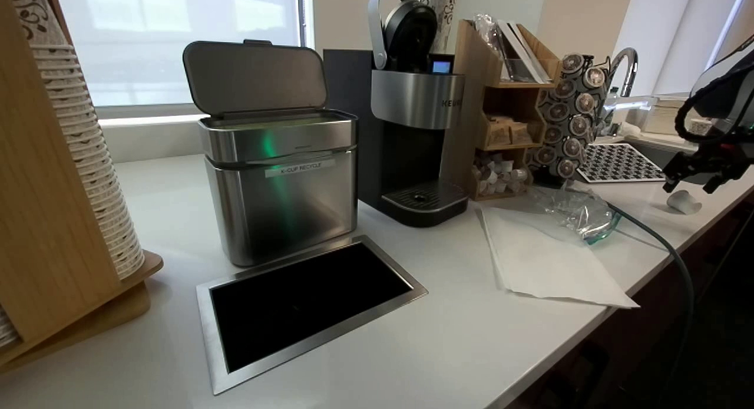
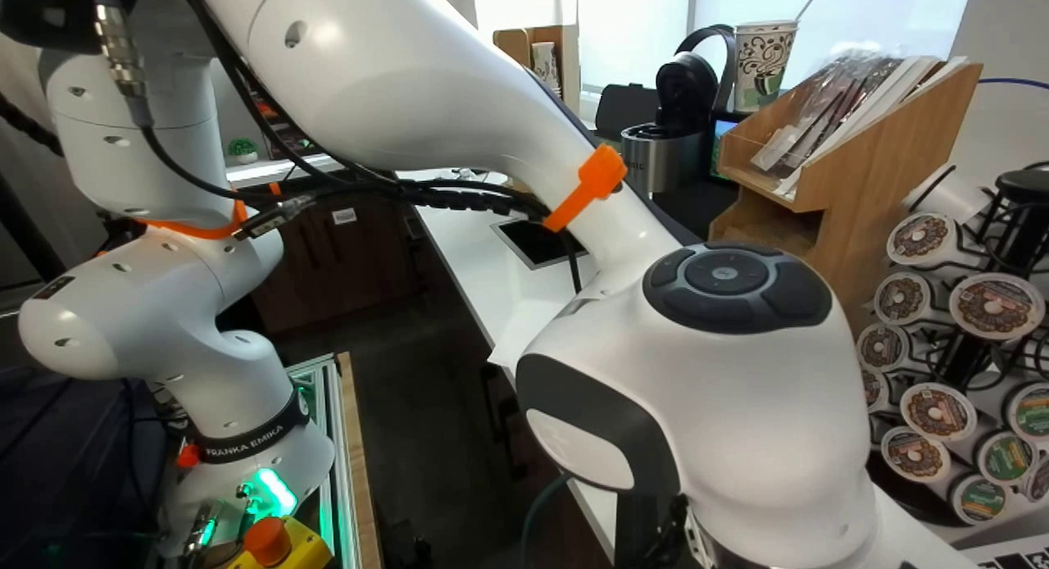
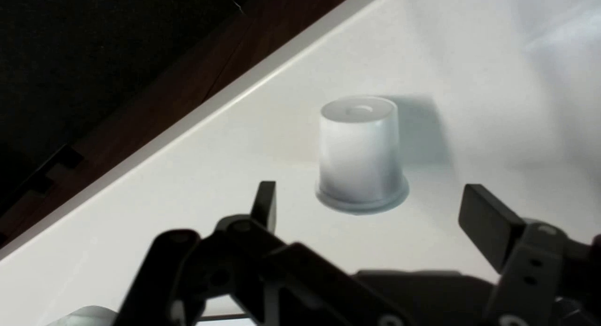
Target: Put the white object upright
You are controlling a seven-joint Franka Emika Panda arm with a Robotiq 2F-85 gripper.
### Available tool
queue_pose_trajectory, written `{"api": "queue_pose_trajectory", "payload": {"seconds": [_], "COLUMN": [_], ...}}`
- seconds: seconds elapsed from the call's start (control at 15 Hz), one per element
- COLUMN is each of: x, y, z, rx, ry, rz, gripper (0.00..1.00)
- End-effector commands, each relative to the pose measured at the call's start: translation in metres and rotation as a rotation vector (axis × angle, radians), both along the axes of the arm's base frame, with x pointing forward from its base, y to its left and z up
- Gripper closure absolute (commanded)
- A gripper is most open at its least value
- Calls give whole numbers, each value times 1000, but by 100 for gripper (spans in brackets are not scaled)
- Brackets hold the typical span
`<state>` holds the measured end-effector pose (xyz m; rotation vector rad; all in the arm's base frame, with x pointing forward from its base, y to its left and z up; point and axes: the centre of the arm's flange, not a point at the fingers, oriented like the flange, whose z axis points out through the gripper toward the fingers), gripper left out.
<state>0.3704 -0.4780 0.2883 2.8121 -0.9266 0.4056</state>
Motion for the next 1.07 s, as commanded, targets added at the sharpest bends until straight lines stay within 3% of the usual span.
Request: {"api": "queue_pose_trajectory", "payload": {"seconds": [0.0,0.4,0.53,0.6,0.73,1.0], "x": [0,6,7,8,9,8], "y": [-12,-11,-11,-11,-12,-4], "z": [-12,-21,-23,-23,-23,-18], "rx": [-8,-2,-1,-1,0,-24], "ry": [-6,-8,-9,-9,-11,-9], "rz": [19,36,39,40,43,-1], "gripper": [0,0,6,14,39,70]}}
